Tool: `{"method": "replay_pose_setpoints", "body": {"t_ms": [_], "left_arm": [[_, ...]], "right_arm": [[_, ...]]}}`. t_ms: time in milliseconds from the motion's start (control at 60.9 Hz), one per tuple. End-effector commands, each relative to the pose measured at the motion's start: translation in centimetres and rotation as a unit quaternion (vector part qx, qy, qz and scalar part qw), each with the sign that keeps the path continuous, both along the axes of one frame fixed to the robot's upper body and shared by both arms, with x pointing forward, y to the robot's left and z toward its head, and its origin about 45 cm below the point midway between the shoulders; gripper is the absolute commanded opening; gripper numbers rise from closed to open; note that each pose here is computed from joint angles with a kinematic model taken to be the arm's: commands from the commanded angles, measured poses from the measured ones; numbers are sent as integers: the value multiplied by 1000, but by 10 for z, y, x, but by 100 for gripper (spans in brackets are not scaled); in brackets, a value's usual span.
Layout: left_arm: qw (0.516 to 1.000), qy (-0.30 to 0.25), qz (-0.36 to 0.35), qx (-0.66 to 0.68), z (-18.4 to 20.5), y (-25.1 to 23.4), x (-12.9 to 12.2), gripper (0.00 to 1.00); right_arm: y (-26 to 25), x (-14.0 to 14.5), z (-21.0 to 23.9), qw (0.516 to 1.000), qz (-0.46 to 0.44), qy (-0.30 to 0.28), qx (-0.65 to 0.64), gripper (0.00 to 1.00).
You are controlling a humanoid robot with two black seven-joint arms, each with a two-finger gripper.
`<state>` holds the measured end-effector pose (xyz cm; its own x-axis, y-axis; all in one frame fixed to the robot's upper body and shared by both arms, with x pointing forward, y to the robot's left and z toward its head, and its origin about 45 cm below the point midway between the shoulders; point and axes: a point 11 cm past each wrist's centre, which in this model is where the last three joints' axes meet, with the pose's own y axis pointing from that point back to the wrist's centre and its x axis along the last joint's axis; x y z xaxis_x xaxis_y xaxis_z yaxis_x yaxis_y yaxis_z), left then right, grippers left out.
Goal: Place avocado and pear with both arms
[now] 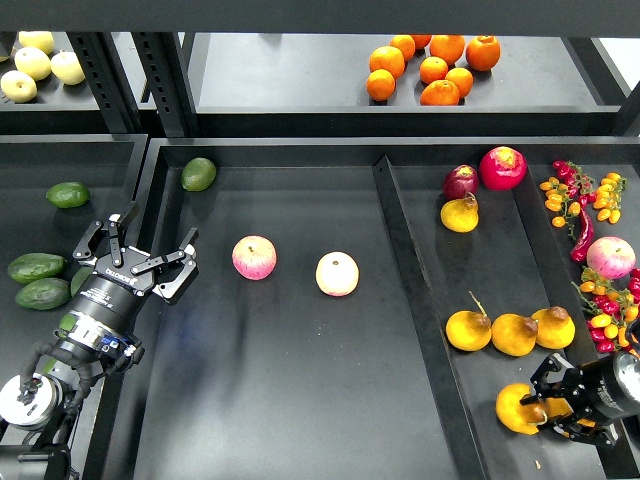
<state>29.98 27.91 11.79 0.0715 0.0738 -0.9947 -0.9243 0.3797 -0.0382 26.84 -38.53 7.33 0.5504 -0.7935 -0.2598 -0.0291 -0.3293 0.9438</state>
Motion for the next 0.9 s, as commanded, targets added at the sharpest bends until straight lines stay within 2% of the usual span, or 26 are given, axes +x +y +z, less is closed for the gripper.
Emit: {"method": "replay_pose_setpoints", "body": {"t_ms": [0, 542, 887], "left_arm": [[1000, 0, 1, 0, 0, 0, 0, 99], [1000, 2, 2, -1, -1, 1, -2, 99], [1000, 2, 2, -1, -1, 1, -2, 99]], "right_arm": [[0, 2, -3, 1000, 0, -1, -5, 20], [17, 12, -16, 1000, 0, -4, 0, 25], [18, 12, -18, 1000, 1, -5, -1, 36]]}}
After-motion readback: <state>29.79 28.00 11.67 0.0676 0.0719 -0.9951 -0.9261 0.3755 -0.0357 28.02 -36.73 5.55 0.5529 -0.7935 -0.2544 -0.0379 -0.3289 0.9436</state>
